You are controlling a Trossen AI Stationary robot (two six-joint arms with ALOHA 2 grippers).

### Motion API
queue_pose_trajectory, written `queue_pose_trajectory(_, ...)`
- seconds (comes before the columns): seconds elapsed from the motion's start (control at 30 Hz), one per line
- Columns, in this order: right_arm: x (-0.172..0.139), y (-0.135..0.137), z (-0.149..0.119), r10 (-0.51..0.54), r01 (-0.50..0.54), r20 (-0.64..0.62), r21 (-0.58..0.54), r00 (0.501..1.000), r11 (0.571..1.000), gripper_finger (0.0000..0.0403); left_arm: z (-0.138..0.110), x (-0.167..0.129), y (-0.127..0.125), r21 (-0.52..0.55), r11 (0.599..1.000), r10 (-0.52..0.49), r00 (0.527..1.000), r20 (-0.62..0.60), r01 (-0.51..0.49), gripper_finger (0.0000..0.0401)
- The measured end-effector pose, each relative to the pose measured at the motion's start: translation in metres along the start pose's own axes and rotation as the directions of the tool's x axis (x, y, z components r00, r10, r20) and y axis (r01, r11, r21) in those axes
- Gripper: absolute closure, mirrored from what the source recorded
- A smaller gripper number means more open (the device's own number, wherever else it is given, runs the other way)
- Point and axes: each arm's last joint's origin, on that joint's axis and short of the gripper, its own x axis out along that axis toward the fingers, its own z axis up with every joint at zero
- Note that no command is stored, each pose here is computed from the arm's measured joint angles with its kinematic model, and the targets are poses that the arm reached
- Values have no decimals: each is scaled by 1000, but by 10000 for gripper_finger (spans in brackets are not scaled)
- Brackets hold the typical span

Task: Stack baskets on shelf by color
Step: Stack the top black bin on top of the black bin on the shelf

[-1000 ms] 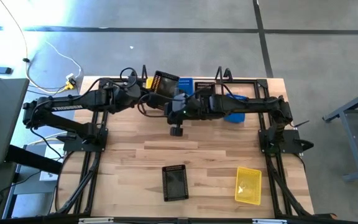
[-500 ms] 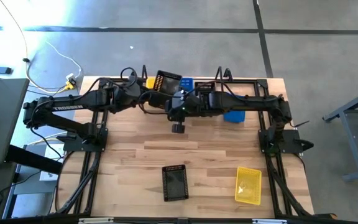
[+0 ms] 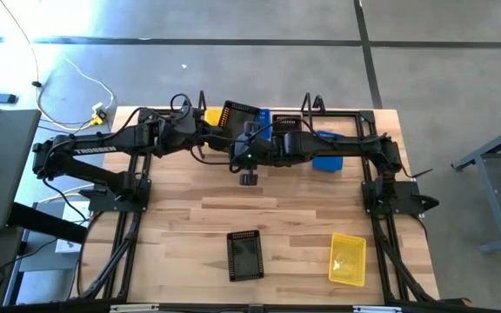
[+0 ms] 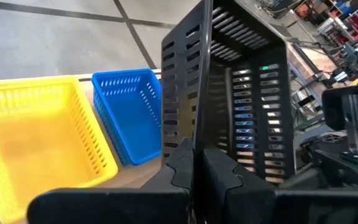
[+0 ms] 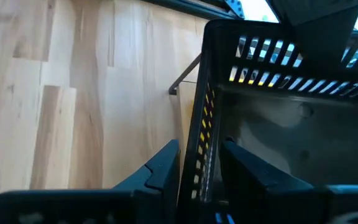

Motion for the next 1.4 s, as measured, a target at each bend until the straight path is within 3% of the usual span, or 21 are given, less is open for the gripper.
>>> queue_pose_trajectory(0.23,0,3,0,-8,8,-3,-6,1000,1000,394,-2,0,2,17,1000,15,999,-28,-14,399)
queue_pose_trajectory(0.57,-5,13,2,-15,15,-6,7,1000,1000,402,-3,0,5,32,999,25,998,-52,-23,339)
queue_pose_trajectory(0.93,-12,30,0,23,-18,-42,138,999,990,402,-4,1,4,155,986,-42,991,-129,62,253)
queue_pose_trajectory(1.1,-18,42,-5,52,-36,-97,159,994,987,403,2,-2,6,188,976,-84,986,-147,112,241)
queue_pose_trajectory(1.4,-27,57,-15,74,-48,-202,130,977,990,403,13,-5,14,187,977,-81,990,-117,102,244)
